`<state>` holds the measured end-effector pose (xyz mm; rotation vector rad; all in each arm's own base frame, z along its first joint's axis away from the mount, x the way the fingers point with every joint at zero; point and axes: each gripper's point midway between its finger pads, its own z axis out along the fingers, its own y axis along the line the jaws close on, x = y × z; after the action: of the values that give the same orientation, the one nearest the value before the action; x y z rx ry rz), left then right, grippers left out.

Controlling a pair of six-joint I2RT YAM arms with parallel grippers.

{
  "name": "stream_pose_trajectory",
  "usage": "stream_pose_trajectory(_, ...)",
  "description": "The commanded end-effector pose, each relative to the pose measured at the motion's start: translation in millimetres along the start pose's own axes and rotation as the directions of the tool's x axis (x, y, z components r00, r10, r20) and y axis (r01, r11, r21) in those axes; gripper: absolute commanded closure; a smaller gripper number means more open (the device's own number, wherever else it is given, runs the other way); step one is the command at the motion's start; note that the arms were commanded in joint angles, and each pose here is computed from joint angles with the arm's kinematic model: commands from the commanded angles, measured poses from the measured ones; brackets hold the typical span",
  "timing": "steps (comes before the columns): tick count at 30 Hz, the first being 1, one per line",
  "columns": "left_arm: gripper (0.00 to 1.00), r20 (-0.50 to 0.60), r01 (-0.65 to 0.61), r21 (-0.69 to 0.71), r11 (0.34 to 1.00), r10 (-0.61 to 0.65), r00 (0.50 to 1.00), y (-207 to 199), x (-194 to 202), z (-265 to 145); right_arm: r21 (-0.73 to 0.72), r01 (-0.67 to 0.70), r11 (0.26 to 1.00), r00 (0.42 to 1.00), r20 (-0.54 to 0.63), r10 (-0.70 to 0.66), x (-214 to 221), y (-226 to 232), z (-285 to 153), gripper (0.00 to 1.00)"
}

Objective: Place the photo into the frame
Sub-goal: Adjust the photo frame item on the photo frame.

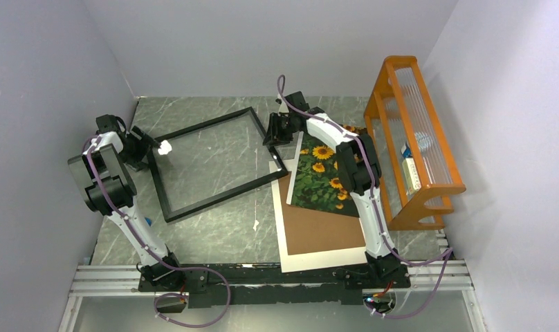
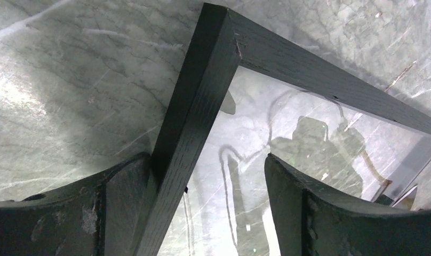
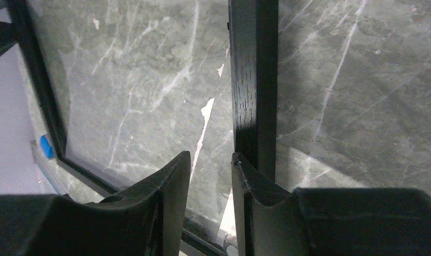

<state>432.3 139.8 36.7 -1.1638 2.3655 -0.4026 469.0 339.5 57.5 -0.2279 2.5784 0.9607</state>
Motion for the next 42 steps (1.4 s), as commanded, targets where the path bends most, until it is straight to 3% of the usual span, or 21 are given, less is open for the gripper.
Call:
stream_pose_trajectory(1,0.15,-0.076,0.031,-0.036,0.999,-0.033,0.997,12.1,23.1,1.9,-0.203,-0.026,0.979,0.999,-0.044,0.018,7.5,36.6,-5.9,0.62)
stream_pose_trajectory(8,0.15,-0.073,0.029,-0.045,0.999,-0.032,0.997,13.5,22.6,1.9,-0.431,-0.070,0.900,0.998,-0.033,0.062,-4.3,62.8,-40.1,0.56)
stream_pose_trajectory(14,0.15,-0.073,0.030,-0.048,0.998,-0.033,0.997,14.2,22.9,1.9,-0.540,-0.083,0.837,0.996,-0.070,0.054,2.6,74.1,-50.8,0.53)
stream_pose_trajectory(22,0.15,-0.075,0.030,-0.050,0.998,-0.033,0.997,14.8,23.4,3.0,-0.587,-0.100,0.803,0.995,-0.075,0.069,1.3,80.1,-55.9,0.51)
stream_pose_trajectory(32,0.15,-0.075,0.028,-0.051,0.998,-0.032,0.997,15.1,23.5,3.5,-0.522,-0.201,0.829,0.978,-0.150,0.142,20.2,60.3,-41.2,0.43)
stream_pose_trajectory(37,0.15,-0.077,0.032,-0.051,0.998,-0.036,0.996,15.6,24.3,3.6,-0.502,-0.181,0.846,0.982,-0.133,0.131,13.7,52.8,-29.1,0.52)
stream_pose_trajectory(42,0.15,-0.081,0.032,-0.039,0.999,-0.035,0.996,13.0,25.1,2.3,-0.532,-0.183,0.826,0.983,-0.118,0.142,8.2,55.8,-22.8,0.71)
